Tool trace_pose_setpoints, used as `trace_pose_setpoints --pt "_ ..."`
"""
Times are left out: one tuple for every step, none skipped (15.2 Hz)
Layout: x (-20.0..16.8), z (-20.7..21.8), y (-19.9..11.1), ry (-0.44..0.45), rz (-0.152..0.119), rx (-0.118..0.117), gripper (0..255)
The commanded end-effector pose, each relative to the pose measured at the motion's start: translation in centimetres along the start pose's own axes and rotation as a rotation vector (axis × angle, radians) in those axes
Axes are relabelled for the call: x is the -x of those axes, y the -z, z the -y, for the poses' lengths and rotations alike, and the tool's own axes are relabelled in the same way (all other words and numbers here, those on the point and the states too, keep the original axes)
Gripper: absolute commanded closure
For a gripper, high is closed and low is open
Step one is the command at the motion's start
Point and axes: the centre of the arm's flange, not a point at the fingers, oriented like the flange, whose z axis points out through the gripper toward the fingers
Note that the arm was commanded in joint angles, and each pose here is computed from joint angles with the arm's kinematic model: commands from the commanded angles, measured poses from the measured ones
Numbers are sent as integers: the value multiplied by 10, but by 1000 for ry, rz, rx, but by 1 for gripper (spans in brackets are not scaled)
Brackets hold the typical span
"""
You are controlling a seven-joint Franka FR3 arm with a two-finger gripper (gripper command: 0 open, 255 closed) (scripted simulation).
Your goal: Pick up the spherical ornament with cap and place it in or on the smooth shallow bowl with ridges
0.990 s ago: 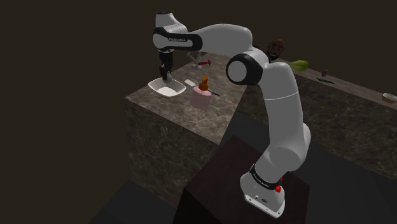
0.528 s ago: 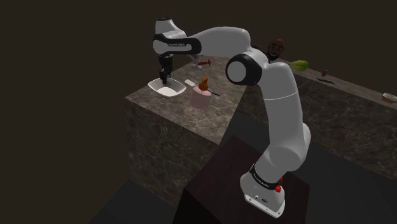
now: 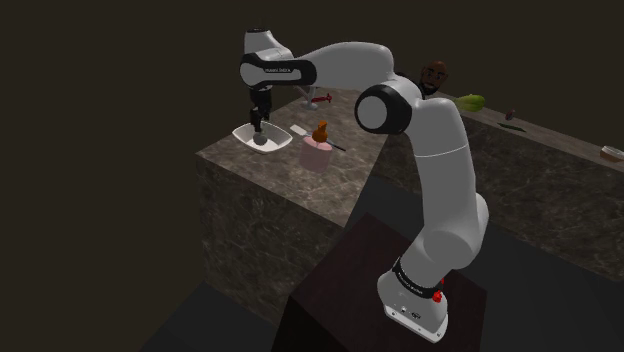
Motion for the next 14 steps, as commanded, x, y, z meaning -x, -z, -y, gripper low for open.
trace_pose_setpoints --pt "0 0 0 0 0 0 0" --pt "0 0 0 0 0 0 0" --pt "0 0 13 0 0 0 0" --pt "0 0 26 0 0 0 0" --pt "0 0 40 0 0 0 0" --pt "0 0 50 0 0 0 0" --pt "0 0 50 0 0 0 0" --pt "0 0 50 0 0 0 0" --pt "0 0 50 0 0 0 0" --pt "0 0 50 0 0 0 0" --pt "0 0 50 0 0 0 0" --pt "0 0 50 0 0 0 0" --pt "0 0 50 0 0 0 0" --pt "0 0 50 0 0 0 0"
